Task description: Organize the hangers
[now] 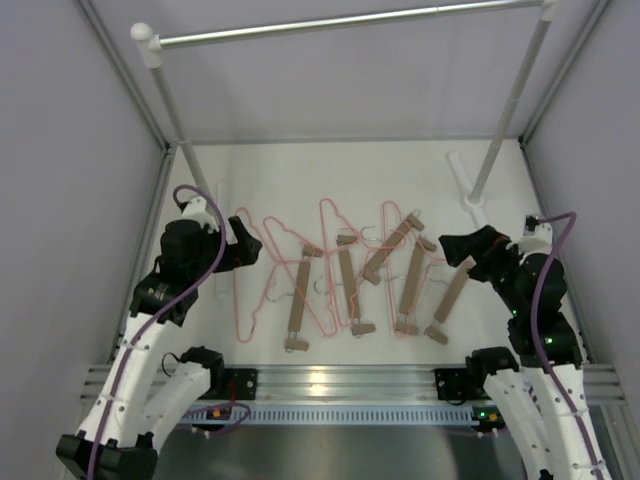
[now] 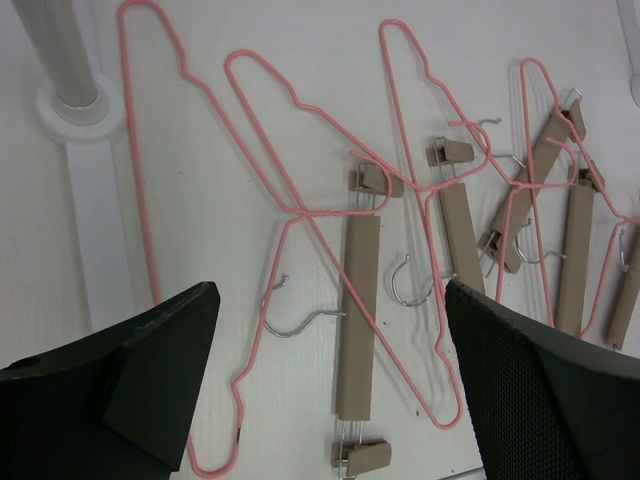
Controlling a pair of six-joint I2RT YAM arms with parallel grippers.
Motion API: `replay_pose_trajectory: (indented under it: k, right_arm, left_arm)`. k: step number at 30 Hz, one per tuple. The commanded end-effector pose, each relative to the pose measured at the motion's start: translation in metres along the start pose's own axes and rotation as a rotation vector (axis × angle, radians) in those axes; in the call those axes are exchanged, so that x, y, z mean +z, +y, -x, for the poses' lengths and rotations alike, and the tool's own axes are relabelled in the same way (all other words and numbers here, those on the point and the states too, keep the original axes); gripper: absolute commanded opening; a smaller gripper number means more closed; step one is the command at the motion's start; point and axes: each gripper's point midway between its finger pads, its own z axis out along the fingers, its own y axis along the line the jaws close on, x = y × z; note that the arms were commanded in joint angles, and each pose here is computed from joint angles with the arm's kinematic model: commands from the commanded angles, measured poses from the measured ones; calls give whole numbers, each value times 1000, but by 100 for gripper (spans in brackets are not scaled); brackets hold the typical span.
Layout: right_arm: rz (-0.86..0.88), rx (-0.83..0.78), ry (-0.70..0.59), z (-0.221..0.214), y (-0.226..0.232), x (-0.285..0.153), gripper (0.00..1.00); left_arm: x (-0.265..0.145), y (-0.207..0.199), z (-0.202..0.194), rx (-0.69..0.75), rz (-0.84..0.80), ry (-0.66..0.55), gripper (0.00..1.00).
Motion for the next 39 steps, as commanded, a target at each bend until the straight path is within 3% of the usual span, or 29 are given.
replay_pose_trajectory:
  k: [1, 7, 11, 16, 22, 27, 34, 39]
  right_arm:
    - [27, -27, -17, 10, 11, -14, 99]
    - [24, -20, 19, 0, 8, -15, 99]
    - [35, -19, 49, -7, 9, -17, 99]
    - [42, -12, 81, -19, 4, -16, 100]
    - [48, -7, 128, -34, 0, -13, 99]
    - [46, -4, 149, -41, -4, -12, 99]
    - [64, -12, 148, -43, -3, -17, 99]
    - [63, -11, 147, -45, -4, -18, 100]
  left_arm:
    - [3, -25, 4, 17, -60, -13, 98]
    - [17, -66, -30, 134, -11, 31, 98]
    - [33, -57, -51, 129, 89, 58, 97]
    - [56, -15, -84, 144, 287, 96, 89]
    - [66, 9, -108, 146, 394, 128, 86]
    - [81, 13, -108, 152, 395, 80, 85]
    - [106, 21, -119, 143, 361, 131, 68]
    - [114, 26, -125, 138, 350, 163, 63]
